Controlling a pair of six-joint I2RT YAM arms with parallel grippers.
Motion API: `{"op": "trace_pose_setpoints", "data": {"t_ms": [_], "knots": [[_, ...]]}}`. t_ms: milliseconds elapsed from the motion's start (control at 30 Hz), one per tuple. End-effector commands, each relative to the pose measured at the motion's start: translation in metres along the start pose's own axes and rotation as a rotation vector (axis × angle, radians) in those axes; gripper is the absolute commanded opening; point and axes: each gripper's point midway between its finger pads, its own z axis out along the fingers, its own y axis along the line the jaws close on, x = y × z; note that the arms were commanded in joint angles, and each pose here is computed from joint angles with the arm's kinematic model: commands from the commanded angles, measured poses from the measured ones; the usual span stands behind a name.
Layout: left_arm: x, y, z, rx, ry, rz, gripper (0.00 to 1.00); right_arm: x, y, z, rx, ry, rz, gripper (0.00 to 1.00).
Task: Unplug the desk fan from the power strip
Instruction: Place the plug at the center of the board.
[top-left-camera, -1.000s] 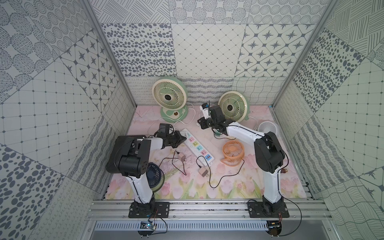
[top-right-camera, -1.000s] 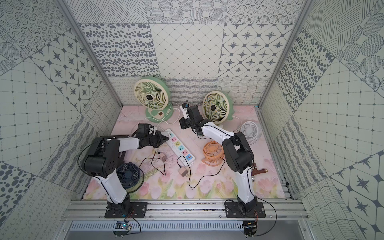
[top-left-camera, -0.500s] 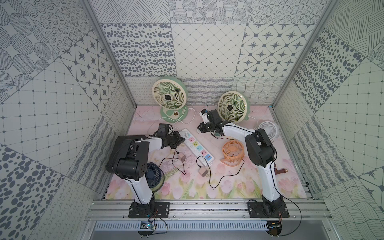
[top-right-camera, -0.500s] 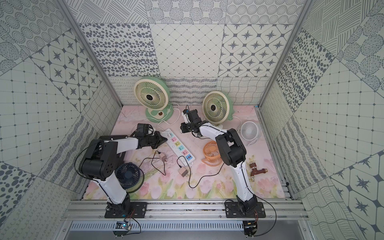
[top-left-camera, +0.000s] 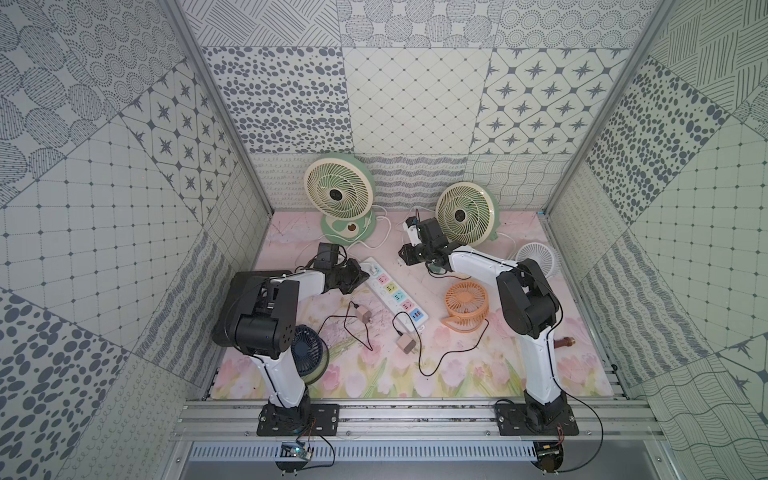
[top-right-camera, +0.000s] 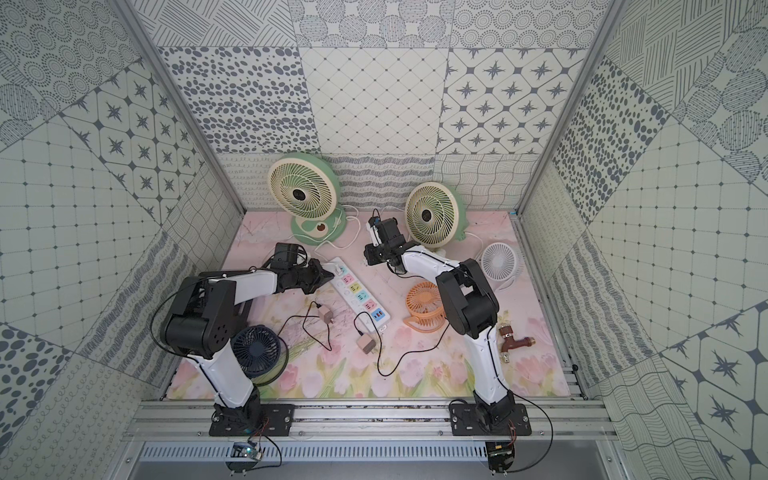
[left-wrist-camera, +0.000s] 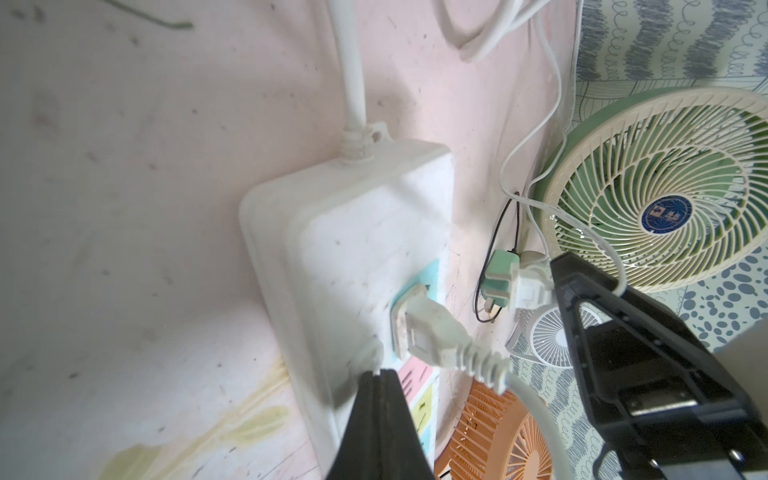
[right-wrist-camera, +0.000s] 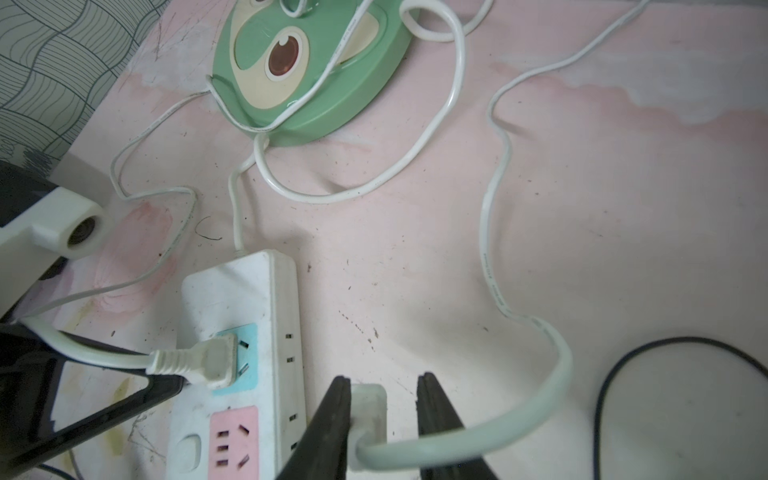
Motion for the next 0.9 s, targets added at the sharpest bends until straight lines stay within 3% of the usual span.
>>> {"op": "trace_pose_setpoints", "data": {"t_ms": [0, 167, 400, 867], "knots": [[-0.008, -0.004, 0.002, 0.015, -0.015, 0.014, 0.00, -0.024, 0.017, -0.022, 0.026, -0.084, -0.103, 0.33], [-0.012, -0.006, 0.003, 0.026, -0.017, 0.007, 0.00, -0.024, 0.025, -0.025, 0.064, -0.092, -0.185, 0.40], [-0.016, -0.010, 0.004, 0.026, -0.017, 0.013, 0.00, -0.021, 0.026, -0.024, 0.057, -0.086, -0.191, 0.47], [-0.023, -0.008, 0.011, 0.037, -0.006, -0.007, 0.00, -0.014, 0.089, -0.022, -0.168, -0.122, -0.351, 0.47]]}}
